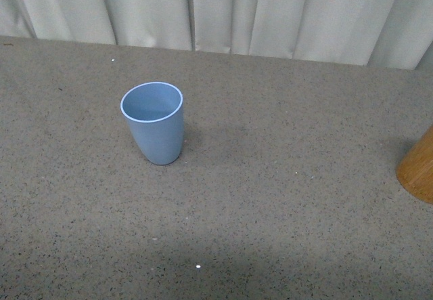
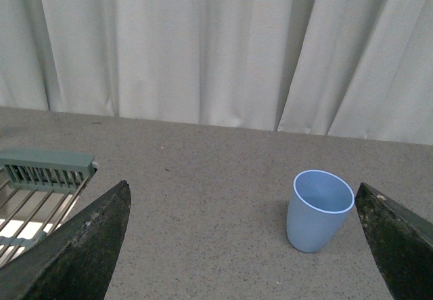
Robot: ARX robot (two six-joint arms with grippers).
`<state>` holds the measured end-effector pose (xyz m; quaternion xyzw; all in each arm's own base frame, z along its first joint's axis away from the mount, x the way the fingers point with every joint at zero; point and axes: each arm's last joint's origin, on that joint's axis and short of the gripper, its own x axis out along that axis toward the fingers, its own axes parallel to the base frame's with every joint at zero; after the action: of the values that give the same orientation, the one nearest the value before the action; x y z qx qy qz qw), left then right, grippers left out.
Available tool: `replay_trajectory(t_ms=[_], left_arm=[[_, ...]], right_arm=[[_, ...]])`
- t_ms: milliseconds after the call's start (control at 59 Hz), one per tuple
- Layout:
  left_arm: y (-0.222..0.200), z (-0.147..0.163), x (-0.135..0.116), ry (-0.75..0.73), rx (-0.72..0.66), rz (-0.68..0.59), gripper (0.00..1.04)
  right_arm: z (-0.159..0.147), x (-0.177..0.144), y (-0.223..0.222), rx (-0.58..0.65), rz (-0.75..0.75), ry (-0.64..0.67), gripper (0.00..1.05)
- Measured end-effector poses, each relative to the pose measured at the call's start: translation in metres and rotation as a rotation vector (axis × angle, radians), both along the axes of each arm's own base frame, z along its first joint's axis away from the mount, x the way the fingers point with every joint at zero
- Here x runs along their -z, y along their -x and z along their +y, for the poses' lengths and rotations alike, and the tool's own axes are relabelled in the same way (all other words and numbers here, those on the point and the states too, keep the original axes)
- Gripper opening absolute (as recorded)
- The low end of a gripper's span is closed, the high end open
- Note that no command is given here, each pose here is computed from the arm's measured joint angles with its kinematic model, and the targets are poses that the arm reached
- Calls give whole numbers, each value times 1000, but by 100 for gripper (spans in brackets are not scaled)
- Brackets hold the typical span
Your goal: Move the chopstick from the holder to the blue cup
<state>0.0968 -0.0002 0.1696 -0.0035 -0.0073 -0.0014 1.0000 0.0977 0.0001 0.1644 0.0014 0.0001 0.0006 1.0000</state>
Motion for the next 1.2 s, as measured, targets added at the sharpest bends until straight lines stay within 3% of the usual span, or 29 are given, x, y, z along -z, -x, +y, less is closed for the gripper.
replay_trajectory(t_ms=[1035,1086,1120,1204], left_arm=[[0,0,0,0,0,0,98],[-1,0,1,44,115,112,98],[-3,1,2,149,227,286,98],[-15,-2,8,360,376,496,98]], right_arm=[[0,0,0,0,0,0,95],[0,0,0,1,0,0,95],[0,0,0,1,0,0,95],[0,0,0,-2,0,0,95]])
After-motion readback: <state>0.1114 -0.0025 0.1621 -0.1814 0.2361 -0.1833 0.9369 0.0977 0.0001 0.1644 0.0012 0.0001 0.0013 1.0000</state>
